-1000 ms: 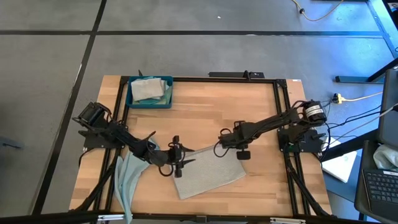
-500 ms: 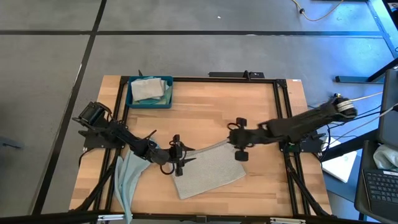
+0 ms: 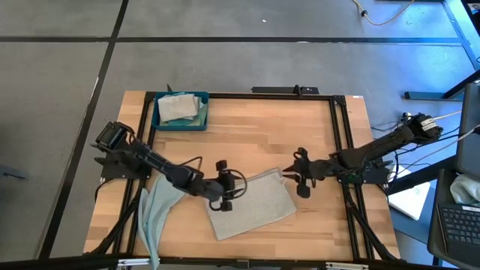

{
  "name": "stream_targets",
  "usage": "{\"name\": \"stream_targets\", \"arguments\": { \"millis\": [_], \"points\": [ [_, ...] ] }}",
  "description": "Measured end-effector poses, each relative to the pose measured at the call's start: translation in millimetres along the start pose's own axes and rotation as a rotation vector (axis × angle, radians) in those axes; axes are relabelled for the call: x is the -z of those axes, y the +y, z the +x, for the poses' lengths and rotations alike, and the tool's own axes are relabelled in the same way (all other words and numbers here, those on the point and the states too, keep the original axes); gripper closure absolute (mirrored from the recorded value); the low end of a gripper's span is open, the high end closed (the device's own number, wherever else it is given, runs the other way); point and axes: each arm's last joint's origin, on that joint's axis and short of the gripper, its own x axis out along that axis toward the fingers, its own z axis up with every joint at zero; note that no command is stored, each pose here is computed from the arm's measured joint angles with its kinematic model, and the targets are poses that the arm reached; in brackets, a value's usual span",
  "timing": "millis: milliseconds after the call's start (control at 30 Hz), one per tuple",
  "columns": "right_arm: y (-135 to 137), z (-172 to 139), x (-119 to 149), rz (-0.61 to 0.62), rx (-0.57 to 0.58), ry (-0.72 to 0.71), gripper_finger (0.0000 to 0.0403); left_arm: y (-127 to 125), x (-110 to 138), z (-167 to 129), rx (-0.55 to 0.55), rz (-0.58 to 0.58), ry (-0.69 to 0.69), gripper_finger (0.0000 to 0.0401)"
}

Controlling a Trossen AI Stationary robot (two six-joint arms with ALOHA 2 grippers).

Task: Fold microfiber towels
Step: Fold the gray towel

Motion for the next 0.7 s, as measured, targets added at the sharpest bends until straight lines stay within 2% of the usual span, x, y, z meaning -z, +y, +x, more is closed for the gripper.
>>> {"name": "stream_targets", "arguments": {
  "millis": [100,200,267,367,467,533,700],
  "points": [
    [3.2,-1.9,1.6,-0.04,-0.032,-0.035,0.0315,-3.7,-13.0,-1.7,-0.015,0.003,0.076,0.0225],
    [5.7,-0.4,6.3,-0.097,-0.113,-0.046,0.0315,-9.0,-25.2,-6.3,-0.018,0.01,0.124,0.0225],
    [6.9,0.3,6.5,-0.203,-0.148,-0.076,0.0315,-12.5,-30.6,-10.8,-0.021,0.032,0.17,0.0225],
    [7.8,0.9,3.4,-0.38,-0.142,-0.129,0.0315,-19.7,-34.6,-17.5,-0.026,0.067,0.243,0.0225],
    [9.3,2.4,0.3,-0.395,-0.141,-0.167,0.0315,-30.2,-40.0,-21.1,-0.026,0.066,0.27,0.0225],
    [10.6,4.7,-2.5,-0.368,-0.134,-0.196,0.0315,-37.2,-38.0,-23.0,-0.035,0.106,0.314,0.0225],
    [11.1,15.0,4.7,-0.359,-0.098,-0.145,0.0315,-58.0,-34.3,-14.3,-0.013,0.179,0.408,0.0225]
  ]
}}
